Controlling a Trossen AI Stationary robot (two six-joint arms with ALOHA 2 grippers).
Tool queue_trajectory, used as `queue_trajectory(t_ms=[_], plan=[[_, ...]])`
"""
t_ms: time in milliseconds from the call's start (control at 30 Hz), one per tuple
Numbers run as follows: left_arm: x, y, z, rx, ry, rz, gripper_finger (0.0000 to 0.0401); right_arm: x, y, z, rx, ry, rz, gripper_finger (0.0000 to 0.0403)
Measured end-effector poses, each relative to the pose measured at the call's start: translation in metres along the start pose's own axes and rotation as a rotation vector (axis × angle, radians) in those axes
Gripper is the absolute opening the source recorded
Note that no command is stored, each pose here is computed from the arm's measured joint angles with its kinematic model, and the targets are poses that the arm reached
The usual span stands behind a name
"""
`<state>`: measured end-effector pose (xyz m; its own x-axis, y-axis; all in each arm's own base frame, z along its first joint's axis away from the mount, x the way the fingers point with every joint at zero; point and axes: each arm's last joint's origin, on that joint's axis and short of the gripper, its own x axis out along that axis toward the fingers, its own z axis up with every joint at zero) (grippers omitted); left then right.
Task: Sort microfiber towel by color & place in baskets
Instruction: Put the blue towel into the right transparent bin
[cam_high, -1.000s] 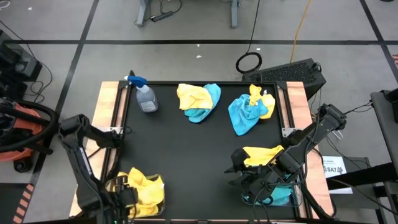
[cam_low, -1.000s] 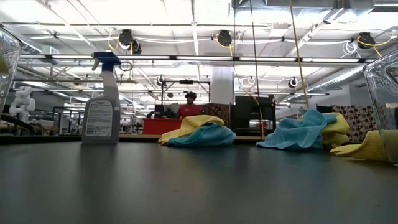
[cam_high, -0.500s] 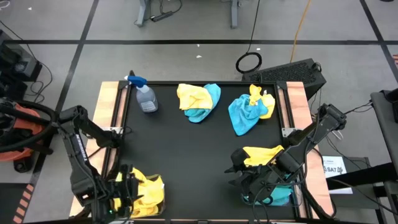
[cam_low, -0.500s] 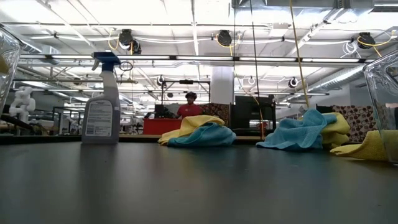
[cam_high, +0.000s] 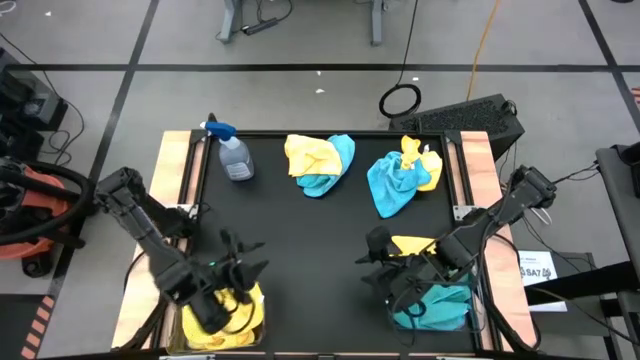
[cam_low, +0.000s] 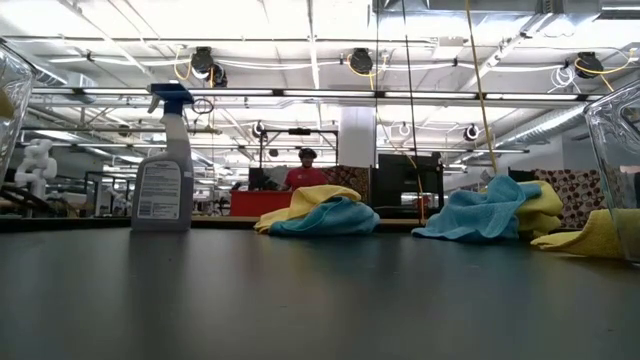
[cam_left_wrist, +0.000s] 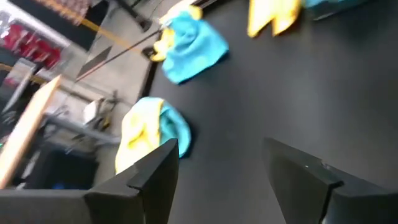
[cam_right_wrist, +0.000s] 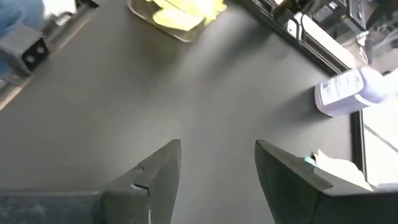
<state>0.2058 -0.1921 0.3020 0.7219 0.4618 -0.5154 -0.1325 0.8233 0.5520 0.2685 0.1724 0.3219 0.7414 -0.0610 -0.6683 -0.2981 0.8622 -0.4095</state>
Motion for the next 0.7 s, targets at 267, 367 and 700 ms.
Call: queue_trajectory(t_ms=[267,367,700], plan=[[0.06,0.014,-0.011,0.053,0.118,0.108,0.0235,0.015,-0.021,-0.02,0.004,0.162,-0.042,0.0199],[0.082,0.021,-0.013,0.06,0.15,0.101,0.0235,0.023,-0.028,-0.031,0.007,0.224,-0.056,0.0199],[0.158,0.051,-0.016,0.079,0.094,-0.078,0.0235,0.053,-0.051,-0.07,0.001,0.395,-0.092,0.0199]])
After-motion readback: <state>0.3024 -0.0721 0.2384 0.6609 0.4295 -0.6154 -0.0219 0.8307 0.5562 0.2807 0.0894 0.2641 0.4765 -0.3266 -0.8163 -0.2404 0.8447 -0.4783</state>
